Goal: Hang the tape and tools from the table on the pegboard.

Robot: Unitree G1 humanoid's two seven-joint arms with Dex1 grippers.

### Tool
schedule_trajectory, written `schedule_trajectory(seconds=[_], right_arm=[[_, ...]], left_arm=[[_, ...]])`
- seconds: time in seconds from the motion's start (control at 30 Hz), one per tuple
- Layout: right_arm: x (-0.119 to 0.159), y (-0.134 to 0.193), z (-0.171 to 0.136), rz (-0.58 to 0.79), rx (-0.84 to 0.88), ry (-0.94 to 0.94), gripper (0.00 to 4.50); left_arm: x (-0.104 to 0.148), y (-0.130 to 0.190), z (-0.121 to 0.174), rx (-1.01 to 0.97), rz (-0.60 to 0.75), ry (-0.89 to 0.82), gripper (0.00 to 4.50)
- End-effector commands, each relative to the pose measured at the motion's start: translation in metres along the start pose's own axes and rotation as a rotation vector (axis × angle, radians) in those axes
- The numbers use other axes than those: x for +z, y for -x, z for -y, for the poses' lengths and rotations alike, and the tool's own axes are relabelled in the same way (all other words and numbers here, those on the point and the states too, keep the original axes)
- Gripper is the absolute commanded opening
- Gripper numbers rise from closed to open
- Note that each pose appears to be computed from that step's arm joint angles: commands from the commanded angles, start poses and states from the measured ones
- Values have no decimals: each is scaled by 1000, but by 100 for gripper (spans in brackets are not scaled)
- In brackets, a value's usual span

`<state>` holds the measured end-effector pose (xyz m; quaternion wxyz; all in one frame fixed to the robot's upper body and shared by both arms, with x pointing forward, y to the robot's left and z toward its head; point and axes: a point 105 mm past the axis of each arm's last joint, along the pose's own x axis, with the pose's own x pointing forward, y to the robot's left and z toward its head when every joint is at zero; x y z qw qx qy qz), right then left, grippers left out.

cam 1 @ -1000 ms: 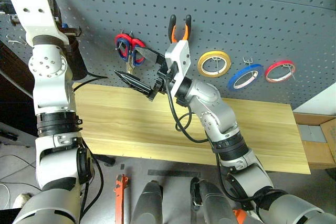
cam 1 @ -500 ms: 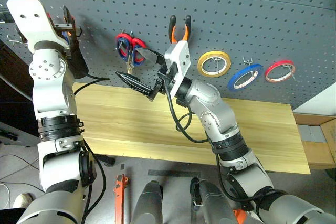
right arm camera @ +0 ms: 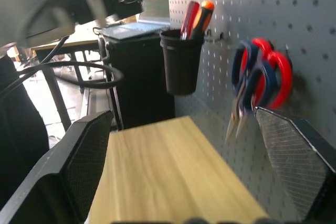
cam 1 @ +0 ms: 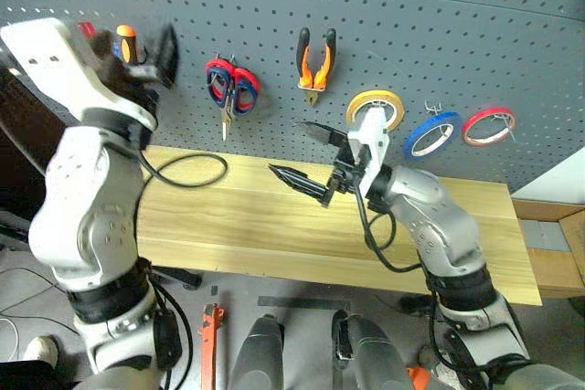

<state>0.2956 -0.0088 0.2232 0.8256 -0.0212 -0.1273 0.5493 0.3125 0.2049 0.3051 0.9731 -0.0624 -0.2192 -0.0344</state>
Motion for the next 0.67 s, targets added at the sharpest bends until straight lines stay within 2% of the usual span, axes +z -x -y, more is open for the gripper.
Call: schedule_trajectory(seconds=[0.03, 0.1, 0.2, 0.3, 0.5, 0.6, 0.67], right_arm=[[-5, 21, -1, -22, -74, 1, 450], [-17, 29, -2, -52, -123, 10, 450], [-35, 39, -2, -107, -205, 27, 450], [-65, 57, 13, -235, -373, 25, 450], [-113, 105, 44, -443, -755, -60, 450], [-124, 123, 50, -482, -889, -121, 450], [-128, 127, 49, -494, -914, -147, 450]], left_arm=[[-28, 36, 27, -50, -115, 13, 449], [-66, 57, 31, -54, -260, 1, 449], [-126, 81, 18, 21, -486, -13, 449], [-163, 94, 6, 42, -612, -61, 449], [-198, 92, -11, 17, -673, -129, 449], [-204, 85, -11, -32, -670, -126, 449], [-206, 81, -11, -66, -678, -137, 449]])
